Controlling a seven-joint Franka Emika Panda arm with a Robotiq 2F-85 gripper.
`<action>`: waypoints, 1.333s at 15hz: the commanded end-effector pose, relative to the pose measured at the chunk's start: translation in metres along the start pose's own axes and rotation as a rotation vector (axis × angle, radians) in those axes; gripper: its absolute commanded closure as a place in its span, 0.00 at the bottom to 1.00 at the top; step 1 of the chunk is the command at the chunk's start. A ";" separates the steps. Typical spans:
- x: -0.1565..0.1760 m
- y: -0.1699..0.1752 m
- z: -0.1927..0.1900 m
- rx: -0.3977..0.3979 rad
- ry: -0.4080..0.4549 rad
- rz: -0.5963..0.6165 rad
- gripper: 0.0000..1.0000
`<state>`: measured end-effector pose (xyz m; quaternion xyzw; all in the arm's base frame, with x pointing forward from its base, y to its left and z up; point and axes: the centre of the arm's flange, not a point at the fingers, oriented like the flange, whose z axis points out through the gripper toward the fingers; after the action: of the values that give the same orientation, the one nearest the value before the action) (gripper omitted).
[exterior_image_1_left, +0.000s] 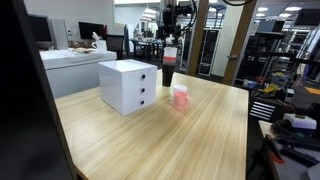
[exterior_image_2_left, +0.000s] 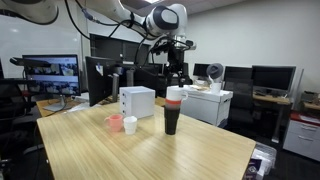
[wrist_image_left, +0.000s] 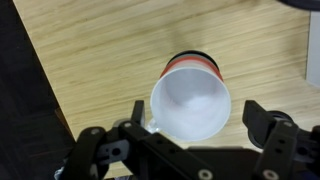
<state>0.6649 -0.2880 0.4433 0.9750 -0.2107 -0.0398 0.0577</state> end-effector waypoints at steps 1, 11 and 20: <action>-0.004 0.010 0.005 0.042 -0.017 -0.013 0.00; -0.005 0.008 0.036 0.033 -0.047 -0.058 0.25; -0.011 0.010 0.021 0.027 -0.031 -0.103 0.57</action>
<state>0.6613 -0.2953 0.4123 0.9805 -0.1804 -0.0628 0.0456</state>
